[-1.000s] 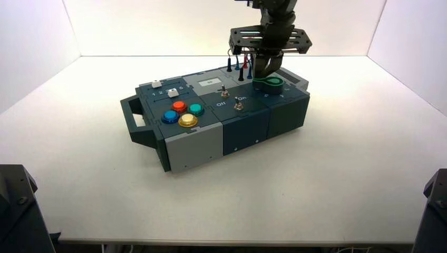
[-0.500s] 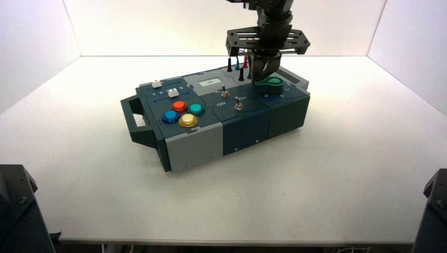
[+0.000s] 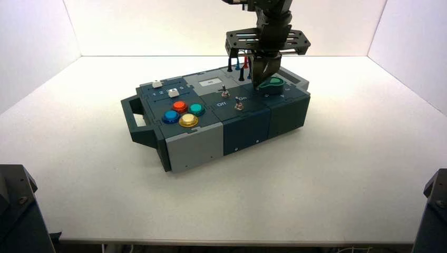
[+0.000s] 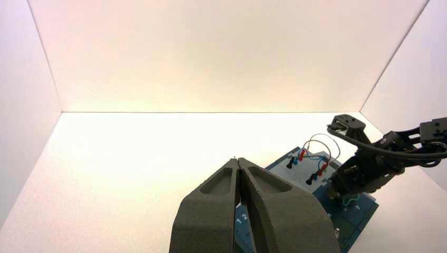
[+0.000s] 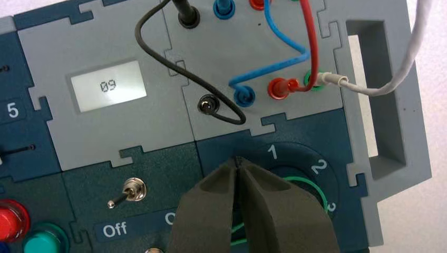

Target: Turn the knob to position 5.

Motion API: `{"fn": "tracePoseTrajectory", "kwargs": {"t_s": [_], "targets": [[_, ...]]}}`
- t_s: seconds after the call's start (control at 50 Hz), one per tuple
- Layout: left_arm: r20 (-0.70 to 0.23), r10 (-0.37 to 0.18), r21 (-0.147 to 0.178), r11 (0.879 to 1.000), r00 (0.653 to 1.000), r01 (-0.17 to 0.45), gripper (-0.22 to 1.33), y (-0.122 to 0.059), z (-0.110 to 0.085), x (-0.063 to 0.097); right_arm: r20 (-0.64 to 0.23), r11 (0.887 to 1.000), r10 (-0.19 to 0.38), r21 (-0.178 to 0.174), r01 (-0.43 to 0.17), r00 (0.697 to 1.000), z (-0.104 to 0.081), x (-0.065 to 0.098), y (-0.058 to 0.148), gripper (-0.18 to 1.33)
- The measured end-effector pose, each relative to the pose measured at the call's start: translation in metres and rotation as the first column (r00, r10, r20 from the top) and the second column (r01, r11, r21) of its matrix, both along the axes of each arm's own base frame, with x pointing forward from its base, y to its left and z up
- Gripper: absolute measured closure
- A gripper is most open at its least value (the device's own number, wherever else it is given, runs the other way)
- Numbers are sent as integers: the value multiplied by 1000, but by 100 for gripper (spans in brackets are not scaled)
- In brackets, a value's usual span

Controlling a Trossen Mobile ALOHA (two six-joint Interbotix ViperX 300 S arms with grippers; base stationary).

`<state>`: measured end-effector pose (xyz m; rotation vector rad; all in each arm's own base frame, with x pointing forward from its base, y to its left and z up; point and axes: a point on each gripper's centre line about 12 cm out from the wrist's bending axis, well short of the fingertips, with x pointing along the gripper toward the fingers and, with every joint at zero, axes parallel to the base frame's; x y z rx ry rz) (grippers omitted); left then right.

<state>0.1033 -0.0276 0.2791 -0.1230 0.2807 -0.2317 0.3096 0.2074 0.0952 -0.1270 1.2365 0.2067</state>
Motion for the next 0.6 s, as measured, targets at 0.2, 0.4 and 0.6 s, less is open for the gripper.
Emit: {"fn": "tracePoseTrajectory", "kwargs": {"t_s": [0.2,0.4,0.6], "targets": [[0,0,0,1000,1000,0,128,0,0,0,-1,1000,0,-1,0,1000,1,0,0,129],[2,0,0,1000,1000,0,128,0,0,0,-2,1000,-2,-2,2,1000,1,0,0,129],[0,0,0,1000,1000,0,128,0,0,0,-6,1000,-1,-5,1,1000,1,-1,0,129]]}}
